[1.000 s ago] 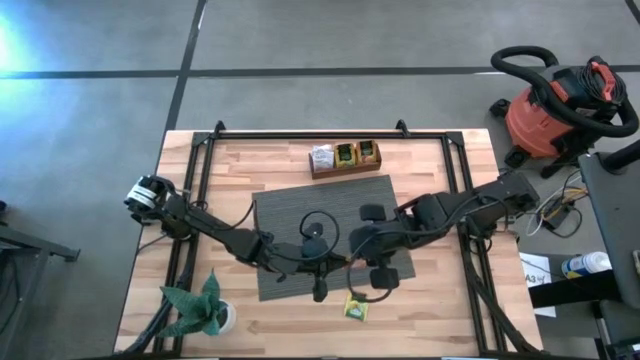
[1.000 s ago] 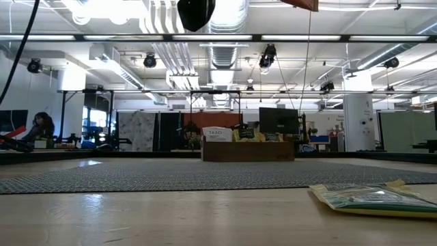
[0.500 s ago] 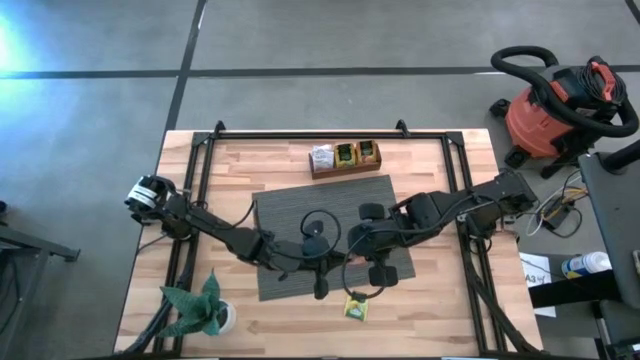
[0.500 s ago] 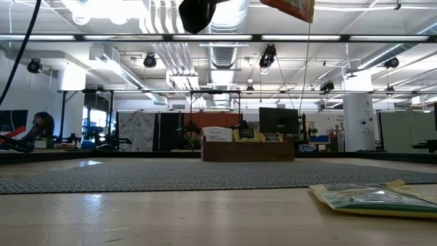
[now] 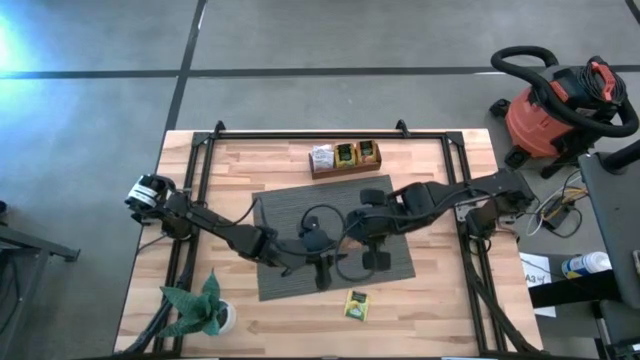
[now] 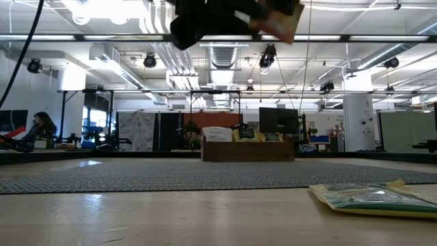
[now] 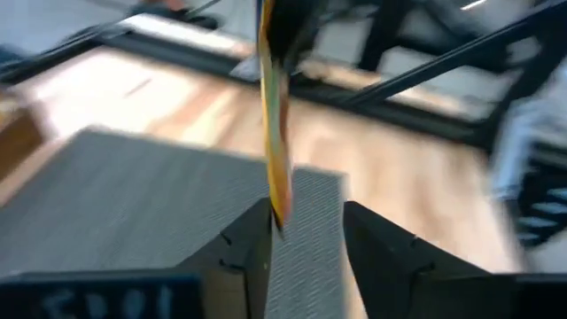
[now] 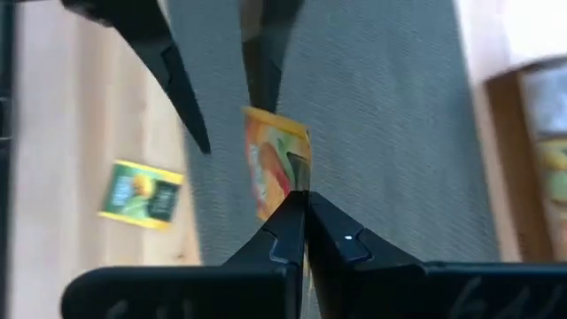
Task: Pick & Place Tea
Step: Put the orange tea bag into the right section of the wooden organizer
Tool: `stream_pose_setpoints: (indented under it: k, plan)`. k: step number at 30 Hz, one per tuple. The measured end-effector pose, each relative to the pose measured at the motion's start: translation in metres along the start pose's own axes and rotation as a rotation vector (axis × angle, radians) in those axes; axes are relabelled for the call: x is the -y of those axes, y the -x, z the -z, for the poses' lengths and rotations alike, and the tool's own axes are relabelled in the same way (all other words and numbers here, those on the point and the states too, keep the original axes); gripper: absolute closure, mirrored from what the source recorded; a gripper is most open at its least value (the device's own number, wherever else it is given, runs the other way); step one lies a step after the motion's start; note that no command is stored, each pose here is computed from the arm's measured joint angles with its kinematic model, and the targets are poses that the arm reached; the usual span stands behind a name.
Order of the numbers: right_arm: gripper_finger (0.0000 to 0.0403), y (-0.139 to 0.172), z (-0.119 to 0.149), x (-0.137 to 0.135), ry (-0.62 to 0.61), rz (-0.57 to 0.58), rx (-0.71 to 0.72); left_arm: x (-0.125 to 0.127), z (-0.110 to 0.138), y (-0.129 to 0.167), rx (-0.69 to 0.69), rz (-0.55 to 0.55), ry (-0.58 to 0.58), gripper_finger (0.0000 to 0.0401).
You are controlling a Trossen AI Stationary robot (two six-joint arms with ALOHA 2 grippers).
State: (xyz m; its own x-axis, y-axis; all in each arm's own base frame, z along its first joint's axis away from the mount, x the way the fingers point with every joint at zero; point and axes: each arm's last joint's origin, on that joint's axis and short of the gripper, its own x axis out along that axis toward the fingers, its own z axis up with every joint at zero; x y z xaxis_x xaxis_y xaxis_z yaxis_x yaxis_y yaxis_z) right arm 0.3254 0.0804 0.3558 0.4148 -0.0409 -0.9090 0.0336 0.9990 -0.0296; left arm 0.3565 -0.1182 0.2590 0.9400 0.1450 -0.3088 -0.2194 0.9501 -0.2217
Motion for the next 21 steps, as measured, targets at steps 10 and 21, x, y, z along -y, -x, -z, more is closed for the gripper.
stream_pose_setpoints:
  k: [10, 21]
  plan:
    - [0.0394, -0.004, 0.002, 0.055, 0.012, 0.25, -0.102, -0.014, -0.006, 0.03, 0.002, -0.08, 0.094, 0.025]
    - [0.0394, -0.012, 0.017, 0.182, 0.116, 0.282, -0.257, -0.085, -0.019, 0.069, 0.108, -0.202, 0.221, 0.025]
